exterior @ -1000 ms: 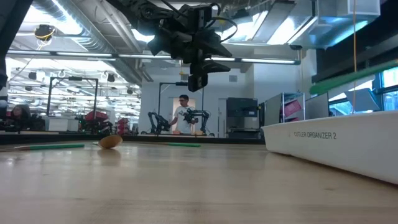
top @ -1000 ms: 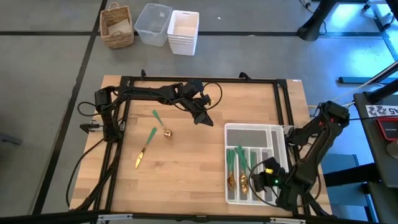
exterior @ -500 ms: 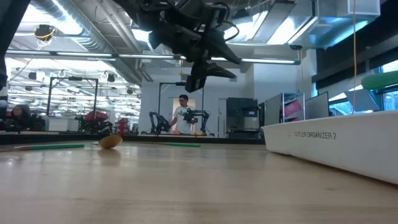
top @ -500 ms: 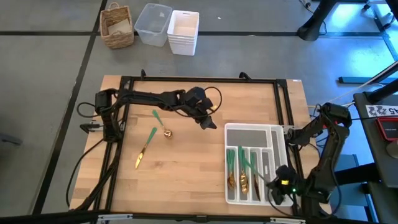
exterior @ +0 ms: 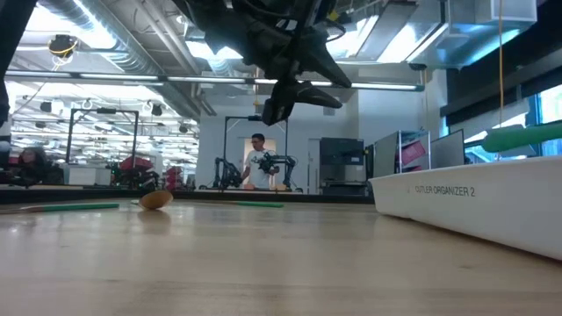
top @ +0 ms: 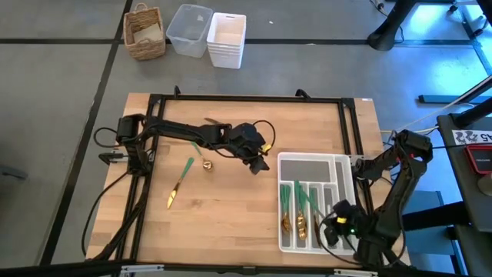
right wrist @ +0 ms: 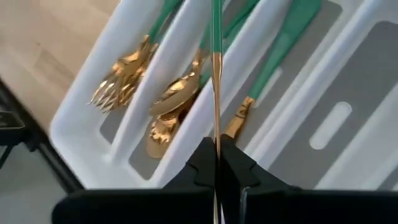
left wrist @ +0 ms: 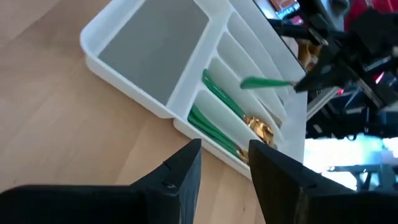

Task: Sort silverware
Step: Put the green table in the white silverware tray

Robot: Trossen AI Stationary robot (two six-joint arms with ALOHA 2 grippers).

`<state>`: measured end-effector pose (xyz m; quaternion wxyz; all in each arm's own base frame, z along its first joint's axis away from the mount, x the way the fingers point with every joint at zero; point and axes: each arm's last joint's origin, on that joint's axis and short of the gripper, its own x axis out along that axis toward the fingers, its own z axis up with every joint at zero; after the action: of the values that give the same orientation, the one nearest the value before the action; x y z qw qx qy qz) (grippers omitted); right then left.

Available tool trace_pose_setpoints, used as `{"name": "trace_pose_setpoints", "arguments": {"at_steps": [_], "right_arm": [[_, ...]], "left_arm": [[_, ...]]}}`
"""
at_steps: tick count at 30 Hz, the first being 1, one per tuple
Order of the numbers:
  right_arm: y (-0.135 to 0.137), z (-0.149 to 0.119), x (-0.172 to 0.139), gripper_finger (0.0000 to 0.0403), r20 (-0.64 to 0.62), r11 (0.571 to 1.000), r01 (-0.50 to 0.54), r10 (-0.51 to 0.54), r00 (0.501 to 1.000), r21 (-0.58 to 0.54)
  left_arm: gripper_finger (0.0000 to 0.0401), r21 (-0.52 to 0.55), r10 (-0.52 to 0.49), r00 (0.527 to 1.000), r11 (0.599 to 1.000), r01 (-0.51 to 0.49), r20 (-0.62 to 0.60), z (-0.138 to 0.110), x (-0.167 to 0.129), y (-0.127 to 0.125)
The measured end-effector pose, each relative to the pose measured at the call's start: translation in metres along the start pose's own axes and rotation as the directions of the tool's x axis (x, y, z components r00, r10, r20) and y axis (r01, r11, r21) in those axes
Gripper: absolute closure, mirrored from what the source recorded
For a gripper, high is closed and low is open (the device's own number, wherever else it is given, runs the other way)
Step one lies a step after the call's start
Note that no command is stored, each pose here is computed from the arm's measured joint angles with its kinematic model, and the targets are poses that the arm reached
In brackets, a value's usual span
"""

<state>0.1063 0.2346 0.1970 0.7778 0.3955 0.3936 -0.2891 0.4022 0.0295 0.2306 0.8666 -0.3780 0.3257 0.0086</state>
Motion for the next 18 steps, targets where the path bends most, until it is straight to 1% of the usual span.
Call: {"name": "trace_pose_setpoints", "arguments": {"at_steps": [5, 11, 15, 18], "right_arm": [[0.006, 0.013, 0.01, 0.0402, -0.032, 0.994, 0.092, -0.091, 0.995, 0.055], [0.019, 0.03, 0.019, 0.0402, -0.021, 0.982, 0.117, -0.115, 0.993, 0.147], [0.03, 0.036, 0.009, 0.0402, -0.079, 0.973, 0.157, -0.145, 0.986, 0.169], [0.037, 0.039, -0.006, 0.0402, -0.163, 0.959, 0.237, -0.211, 0.964, 0.159]], "left_arm": [[0.0274, 0.054, -0.004, 1.0, 0.999, 0.004, -0.006, -0.003, 0.001, -0.003], [0.0274, 0.103, -0.003, 1.0, 0.995, 0.003, -0.005, -0.002, 0.001, -0.002], [0.0274, 0.163, -0.003, 1.0, 0.987, 0.004, -0.005, -0.002, 0.001, -0.002], [0.0274, 0.206, -0.003, 1.0, 0.979, 0.004, -0.004, -0.002, 0.001, -0.002]]}}
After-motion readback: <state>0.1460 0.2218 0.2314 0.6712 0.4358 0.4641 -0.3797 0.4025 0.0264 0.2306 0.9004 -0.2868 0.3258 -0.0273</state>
